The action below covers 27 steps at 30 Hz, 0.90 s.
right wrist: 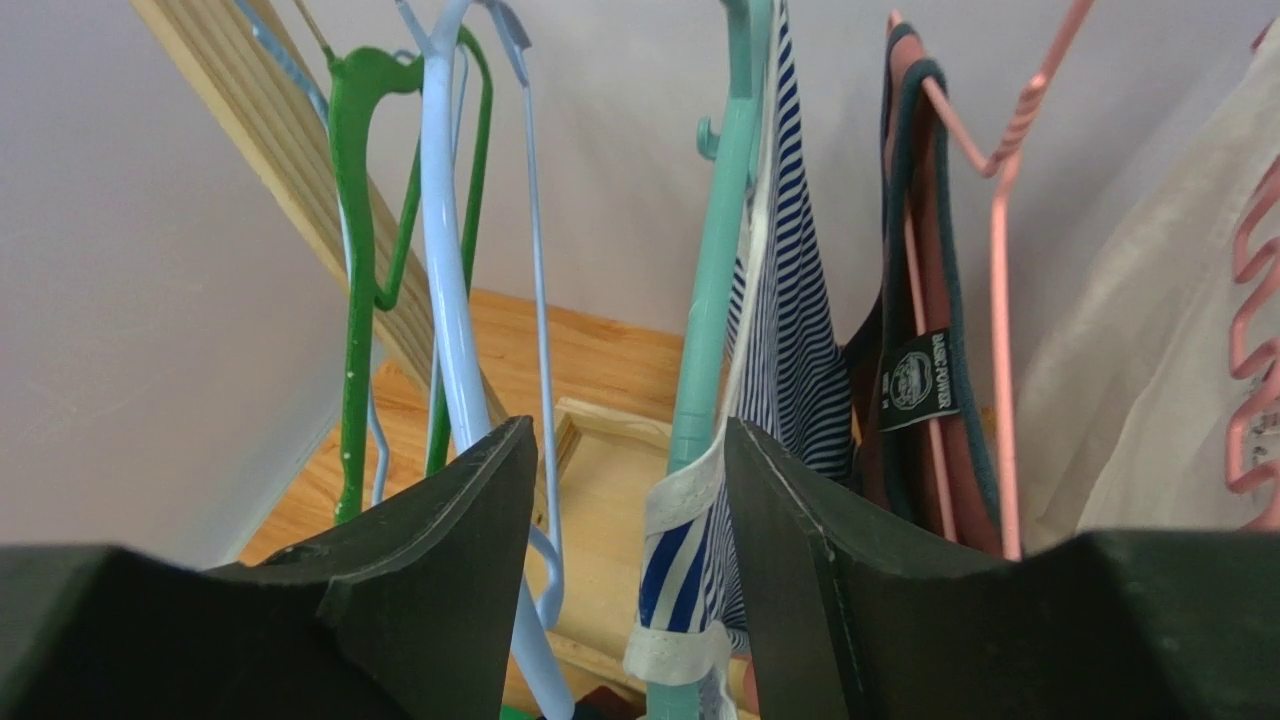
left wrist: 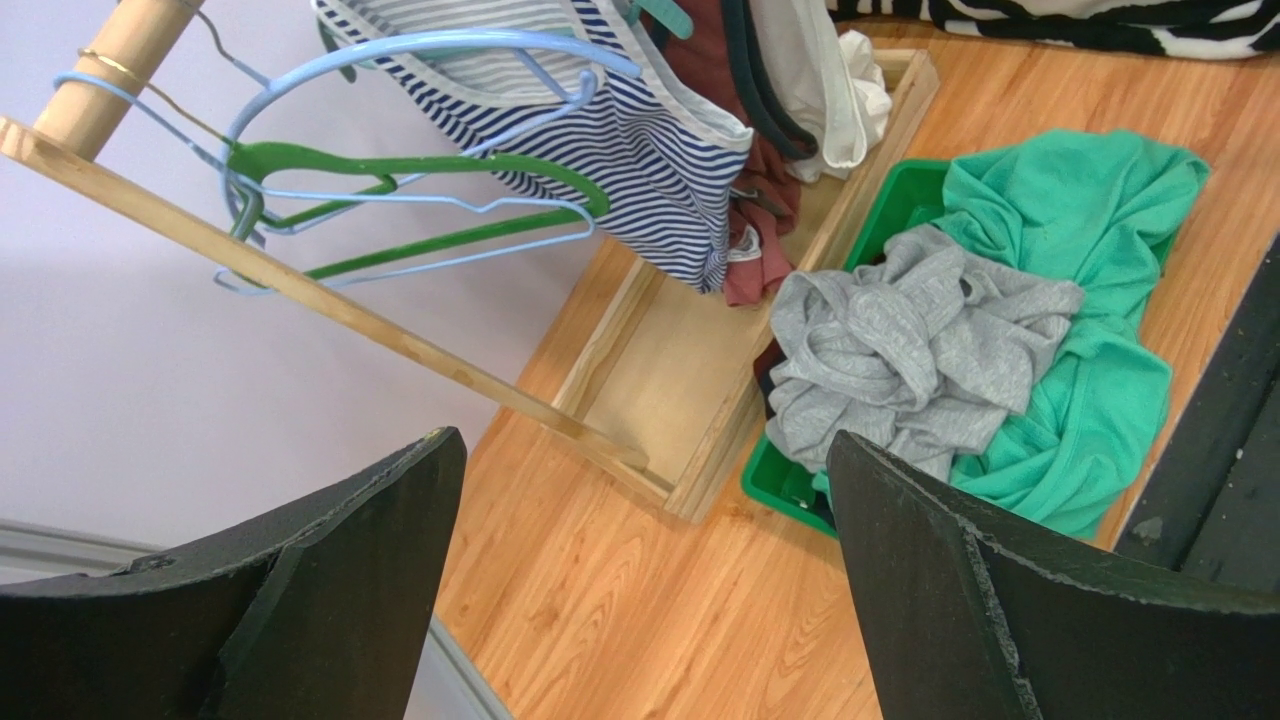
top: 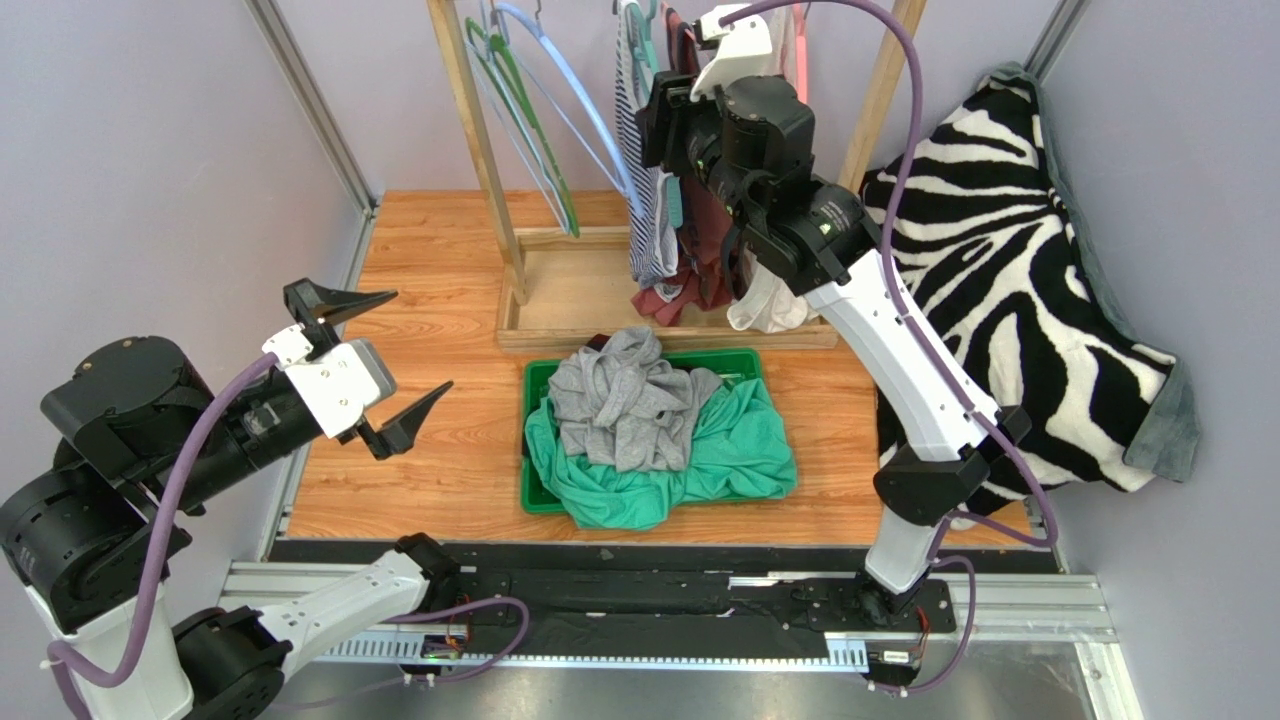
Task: Remove the tank top from the hanger
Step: Pick up the hanger from the clothesline.
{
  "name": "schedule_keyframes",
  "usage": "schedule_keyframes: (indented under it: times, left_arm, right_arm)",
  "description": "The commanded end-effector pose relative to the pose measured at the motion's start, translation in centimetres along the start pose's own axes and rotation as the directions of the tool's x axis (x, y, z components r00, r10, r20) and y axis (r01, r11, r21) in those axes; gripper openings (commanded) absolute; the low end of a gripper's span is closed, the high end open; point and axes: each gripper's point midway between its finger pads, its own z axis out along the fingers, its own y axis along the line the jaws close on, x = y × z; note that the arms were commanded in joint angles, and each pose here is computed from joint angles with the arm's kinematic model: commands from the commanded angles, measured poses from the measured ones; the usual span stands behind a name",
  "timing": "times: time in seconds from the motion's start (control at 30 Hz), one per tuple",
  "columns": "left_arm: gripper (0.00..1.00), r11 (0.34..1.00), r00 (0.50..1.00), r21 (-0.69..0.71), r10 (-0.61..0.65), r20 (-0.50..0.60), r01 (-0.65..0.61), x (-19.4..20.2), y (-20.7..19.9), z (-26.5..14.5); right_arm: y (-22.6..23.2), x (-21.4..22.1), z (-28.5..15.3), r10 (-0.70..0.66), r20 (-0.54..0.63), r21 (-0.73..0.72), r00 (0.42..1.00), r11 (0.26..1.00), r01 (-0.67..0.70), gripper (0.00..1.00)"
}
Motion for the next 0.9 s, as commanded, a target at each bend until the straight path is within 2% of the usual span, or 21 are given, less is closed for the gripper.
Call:
schedule_keyframes:
  times: [0.0,0.43,0.5,0.53,0.6,0.63,0.73,0.87]
  left_arm:
    - [0.99,1.000,1.000,-0.007,-0.016,0.014,0.016,-0.5,0.3,0.5]
    - [0.99,1.000,1.000,-0.016,-0.024,0.000,0.024,-0.1,0.4,0.9]
    - [0.99,0.999,1.000,-0.024,-0.027,-0.010,0.027,0.2,0.6,1.3]
    - [0.99,0.999,0.999,-0.022,-0.028,-0.016,0.027,0.4,0.5,1.4]
    - [0.99,0.999,0.999,-0.024,-0.028,-0.023,0.027,0.6,0.5,1.7]
    - [0.99,0.999,0.999,-0.025,-0.029,-0.022,0.028,0.6,0.6,1.7]
    - [0.99,0.999,0.999,-0.029,-0.029,-0.027,0.028,0.7,0.7,1.8]
    - [0.99,0.999,0.999,-0.028,-0.026,-0.029,0.025,0.7,0.7,2.0]
  right_arm:
    - [0.5,-0.2,-0.2,0.066,-0.016,-0.040,0.998,0.997,-0.067,0.54]
    - [-1.5,5.5,2.0,0.005,-0.160,0.062,0.987,0.998,0.005,0.47]
    - [-1.6,5.8,2.5,-0.001,-0.170,0.069,0.985,0.998,0.013,0.43]
    - [-1.8,6.0,2.5,-0.009,-0.178,0.074,0.984,0.997,0.022,0.41]
    - [-1.7,5.9,2.7,-0.012,-0.175,0.071,0.985,0.997,0.024,0.28]
    - [-1.8,5.9,2.8,-0.013,-0.174,0.072,0.985,0.997,0.026,0.17]
    - [-1.9,5.4,2.9,-0.011,-0.162,0.070,0.987,0.997,0.023,0.00]
    - [-1.5,3.5,2.4,-0.021,-0.104,0.041,0.994,0.999,0.026,0.00]
